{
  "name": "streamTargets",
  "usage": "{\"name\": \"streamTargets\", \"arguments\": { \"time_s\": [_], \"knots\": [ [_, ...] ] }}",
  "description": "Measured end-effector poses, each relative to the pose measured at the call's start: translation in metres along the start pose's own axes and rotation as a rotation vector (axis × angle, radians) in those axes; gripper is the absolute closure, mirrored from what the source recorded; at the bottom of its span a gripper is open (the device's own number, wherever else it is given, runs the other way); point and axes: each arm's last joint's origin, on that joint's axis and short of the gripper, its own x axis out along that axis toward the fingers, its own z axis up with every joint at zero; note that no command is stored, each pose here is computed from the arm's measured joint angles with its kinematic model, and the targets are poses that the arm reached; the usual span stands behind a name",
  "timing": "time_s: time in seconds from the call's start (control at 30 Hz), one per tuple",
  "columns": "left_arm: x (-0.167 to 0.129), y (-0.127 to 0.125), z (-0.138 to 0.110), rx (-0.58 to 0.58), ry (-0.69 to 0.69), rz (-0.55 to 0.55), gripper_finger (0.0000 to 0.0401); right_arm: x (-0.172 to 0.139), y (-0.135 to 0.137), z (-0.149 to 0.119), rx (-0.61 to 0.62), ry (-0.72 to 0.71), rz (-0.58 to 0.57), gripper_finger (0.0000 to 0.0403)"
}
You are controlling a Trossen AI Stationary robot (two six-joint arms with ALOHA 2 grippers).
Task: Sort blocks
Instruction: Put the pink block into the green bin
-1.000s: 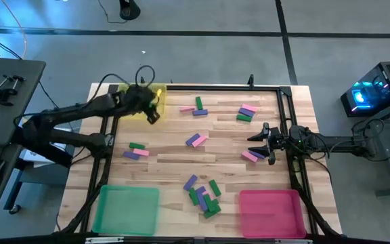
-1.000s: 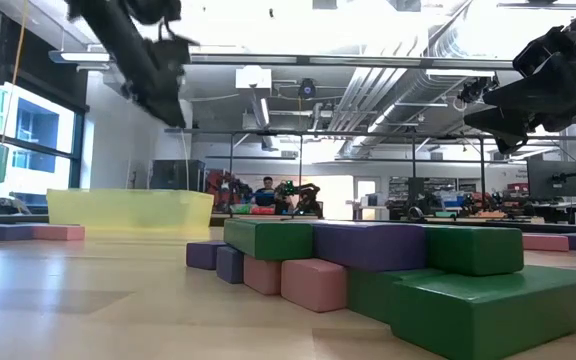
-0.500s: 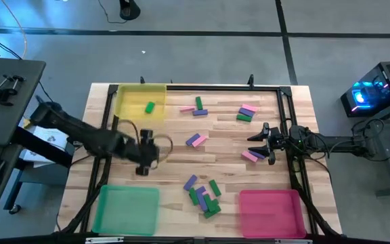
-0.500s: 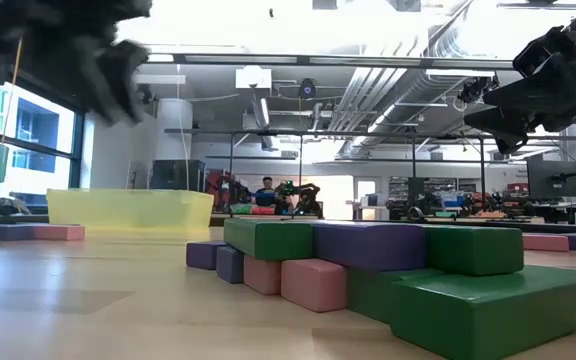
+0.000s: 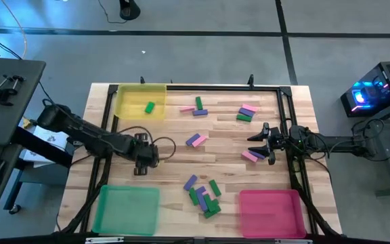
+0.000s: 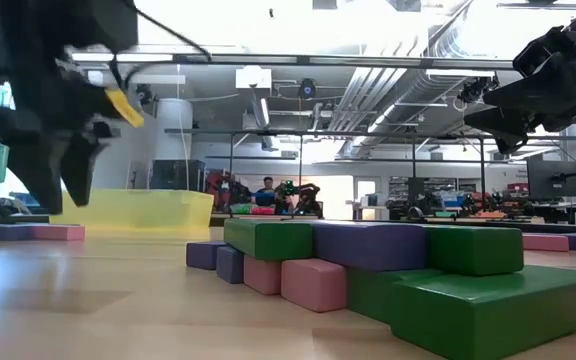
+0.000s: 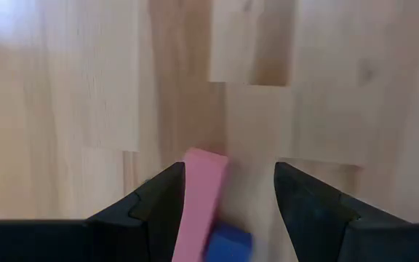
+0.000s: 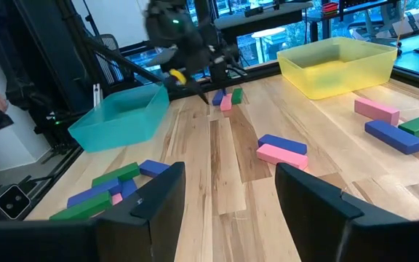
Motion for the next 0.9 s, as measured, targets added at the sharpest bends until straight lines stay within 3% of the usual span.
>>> {"name": "streamTargets", "arguments": {
  "time_s": [0.37, 0.73, 0.9],
  "knots": [
    [0.018, 0.022, 0.000, -0.010, 0.022, -0.072, 0.0201, 0.000, 0.000, 0.000, 0.000, 0.000, 0.000, 0.0204],
    [0.043, 0.017, 0.004, 0.048, 0.156, -0.085, 0.0201, 0.000, 0.000, 0.000, 0.000, 0.000, 0.000, 0.0204],
    [0.042, 0.017, 0.005, 0.047, 0.154, -0.092, 0.0235, 0.000, 0.000, 0.000, 0.000, 0.000, 0.001, 0.0204]
  ]
}}
